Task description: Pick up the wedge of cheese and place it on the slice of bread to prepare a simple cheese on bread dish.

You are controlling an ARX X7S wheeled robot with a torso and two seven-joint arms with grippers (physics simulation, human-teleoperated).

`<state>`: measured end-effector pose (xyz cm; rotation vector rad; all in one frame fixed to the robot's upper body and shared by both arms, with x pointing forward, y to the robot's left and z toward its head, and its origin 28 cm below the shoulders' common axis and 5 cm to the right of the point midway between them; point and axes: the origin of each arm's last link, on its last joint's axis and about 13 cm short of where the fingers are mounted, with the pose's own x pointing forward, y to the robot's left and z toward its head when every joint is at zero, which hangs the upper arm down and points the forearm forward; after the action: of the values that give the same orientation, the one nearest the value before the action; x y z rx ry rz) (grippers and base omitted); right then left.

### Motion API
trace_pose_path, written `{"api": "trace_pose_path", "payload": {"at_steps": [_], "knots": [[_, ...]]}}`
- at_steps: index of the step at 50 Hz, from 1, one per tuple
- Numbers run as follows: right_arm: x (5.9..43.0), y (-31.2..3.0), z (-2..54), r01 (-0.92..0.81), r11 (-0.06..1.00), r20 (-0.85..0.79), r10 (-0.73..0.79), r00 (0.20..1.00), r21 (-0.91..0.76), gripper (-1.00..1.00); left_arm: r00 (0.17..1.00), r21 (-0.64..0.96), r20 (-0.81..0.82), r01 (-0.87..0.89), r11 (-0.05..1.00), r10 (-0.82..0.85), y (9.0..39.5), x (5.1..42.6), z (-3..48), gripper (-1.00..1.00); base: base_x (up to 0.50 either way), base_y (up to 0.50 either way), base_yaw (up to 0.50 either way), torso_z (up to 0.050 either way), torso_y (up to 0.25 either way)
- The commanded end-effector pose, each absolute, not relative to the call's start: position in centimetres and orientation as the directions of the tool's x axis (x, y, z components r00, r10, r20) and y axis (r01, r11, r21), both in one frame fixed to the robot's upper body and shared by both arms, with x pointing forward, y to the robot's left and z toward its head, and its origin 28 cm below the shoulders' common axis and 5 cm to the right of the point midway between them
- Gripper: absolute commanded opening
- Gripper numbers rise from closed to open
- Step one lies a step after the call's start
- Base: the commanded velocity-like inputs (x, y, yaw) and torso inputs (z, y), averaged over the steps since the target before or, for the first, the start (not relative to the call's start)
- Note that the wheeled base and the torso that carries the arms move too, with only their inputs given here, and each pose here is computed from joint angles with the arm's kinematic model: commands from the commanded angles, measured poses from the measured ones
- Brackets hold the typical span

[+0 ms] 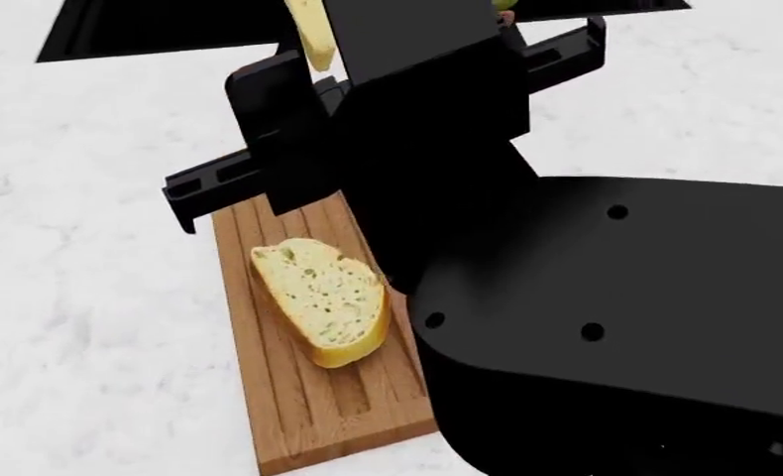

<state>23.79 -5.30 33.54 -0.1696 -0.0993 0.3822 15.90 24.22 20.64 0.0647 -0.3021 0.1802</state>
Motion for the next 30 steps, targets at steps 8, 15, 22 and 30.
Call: {"api": "trace_pose_path", "payload": {"at_steps": [8, 15, 22, 30], "knots": [[24.2, -5.2, 32.6, -0.459, 0.888, -0.105, 0.453, 0.885, -0.036, -1.00, 0.938, 0.036, 0.302, -0.187, 0.982, 0.168, 24.2, 15.8, 20.5, 1.00, 0.00, 0.00, 0.00, 0.000, 0.000], [25.3, -5.0, 31.6, -0.459, 0.888, -0.162, 0.451, 0.878, -0.018, -1.00, 0.938, 0.036, 0.302, -0.188, 0.982, 0.168, 24.2, 15.9, 20.4, 1.00, 0.00, 0.00, 0.00, 0.000, 0.000], [27.0, -4.7, 30.4, -0.457, 0.889, -0.230, 0.448, 0.864, 0.013, -1.00, 0.939, 0.041, 0.301, -0.187, 0.981, 0.167, 24.2, 15.9, 20.5, 1.00, 0.00, 0.00, 0.00, 0.000, 0.000], [28.3, -4.7, 29.8, -0.454, 0.889, -0.284, 0.450, 0.847, 0.055, -1.00, 0.939, 0.040, 0.301, -0.188, 0.981, 0.168, 24.2, 15.8, 20.5, 1.00, 0.00, 0.00, 0.00, 0.000, 0.000]]}}
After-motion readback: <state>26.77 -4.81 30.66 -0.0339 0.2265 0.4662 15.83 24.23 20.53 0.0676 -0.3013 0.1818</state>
